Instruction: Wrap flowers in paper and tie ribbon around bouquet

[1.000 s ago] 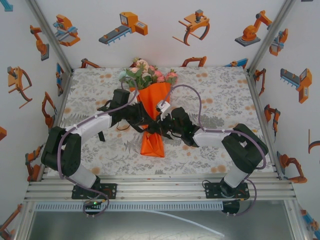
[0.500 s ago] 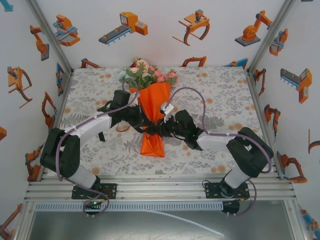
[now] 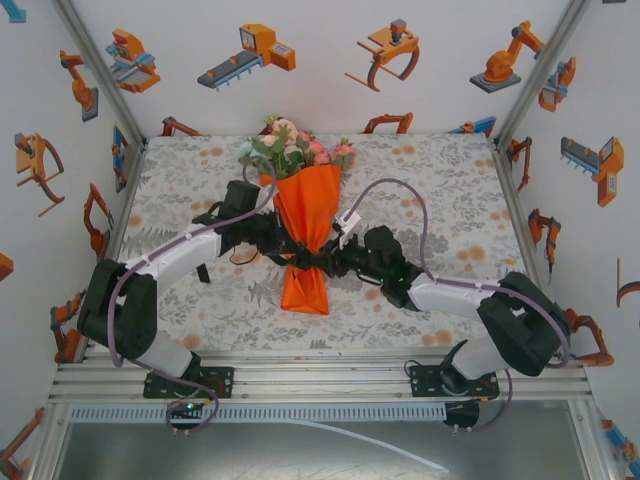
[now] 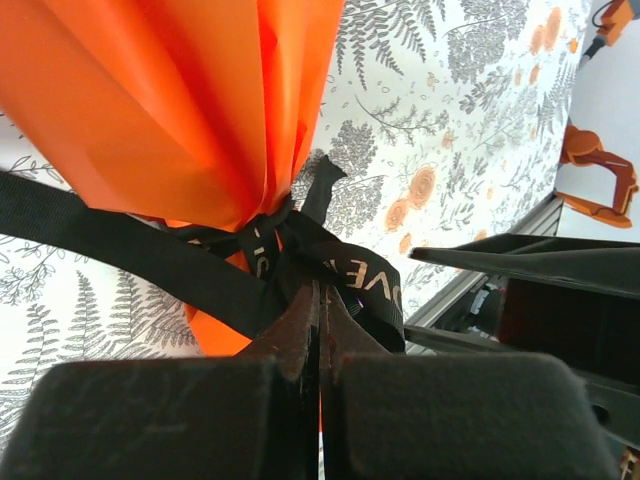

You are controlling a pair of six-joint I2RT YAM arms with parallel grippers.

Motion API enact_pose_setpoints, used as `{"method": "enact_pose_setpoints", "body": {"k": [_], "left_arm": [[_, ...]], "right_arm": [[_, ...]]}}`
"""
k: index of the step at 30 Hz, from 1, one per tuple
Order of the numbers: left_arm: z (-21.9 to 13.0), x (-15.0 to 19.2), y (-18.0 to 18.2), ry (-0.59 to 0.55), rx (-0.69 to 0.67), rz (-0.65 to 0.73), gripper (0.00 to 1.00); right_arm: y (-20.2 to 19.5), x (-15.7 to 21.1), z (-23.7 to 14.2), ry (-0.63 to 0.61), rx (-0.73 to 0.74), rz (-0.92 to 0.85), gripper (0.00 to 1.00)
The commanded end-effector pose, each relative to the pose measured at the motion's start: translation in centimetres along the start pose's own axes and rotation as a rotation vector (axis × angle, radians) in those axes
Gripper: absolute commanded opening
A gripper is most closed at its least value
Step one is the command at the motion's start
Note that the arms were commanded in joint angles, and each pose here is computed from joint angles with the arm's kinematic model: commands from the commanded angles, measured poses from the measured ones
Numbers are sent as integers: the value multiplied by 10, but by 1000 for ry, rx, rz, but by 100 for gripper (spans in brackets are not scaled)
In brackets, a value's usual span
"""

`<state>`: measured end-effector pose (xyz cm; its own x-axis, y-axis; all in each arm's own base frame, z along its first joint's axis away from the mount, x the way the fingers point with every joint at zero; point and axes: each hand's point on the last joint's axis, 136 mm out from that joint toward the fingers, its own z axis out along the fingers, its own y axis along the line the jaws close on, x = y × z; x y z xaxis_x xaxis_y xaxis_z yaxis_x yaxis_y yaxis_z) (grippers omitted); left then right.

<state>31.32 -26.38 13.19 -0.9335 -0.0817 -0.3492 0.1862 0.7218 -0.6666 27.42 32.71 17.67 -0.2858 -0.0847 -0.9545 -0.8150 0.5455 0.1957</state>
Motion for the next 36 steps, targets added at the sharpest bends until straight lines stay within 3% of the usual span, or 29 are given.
{"method": "enact_pose_setpoints", "body": {"k": [1,6,11,17,20,26,29,30,33,36], "left_arm": [[-12,-5,-15,-29,9,71,0],[-14,-5,-28,-39,31,116,0],[-16,-5,-30,-45,36,122,0],[-21,-6,-29,-64,20,125,0],[-24,-8,-30,-72,19,129,0],[-28,-11,-29,-82,10,132,0],[-26,-10,-31,-74,20,145,0],[-25,-9,-31,-63,24,147,0],[-21,-7,-34,-39,37,148,0],[-20,-8,-33,-42,31,147,0]], "right_arm": [[-7,-43,3,-70,49,156,37],[-18,-34,23,99,132,421,38],[-15,-25,33,172,117,461,42],[-15,-3,34,282,130,445,25],[-22,1,27,268,175,433,13],[-24,-2,19,221,187,424,0],[-22,-4,17,203,174,420,1],[-21,-7,16,192,166,419,5],[-18,-17,7,151,156,413,31],[-32,-16,-13,130,248,428,35]]}}
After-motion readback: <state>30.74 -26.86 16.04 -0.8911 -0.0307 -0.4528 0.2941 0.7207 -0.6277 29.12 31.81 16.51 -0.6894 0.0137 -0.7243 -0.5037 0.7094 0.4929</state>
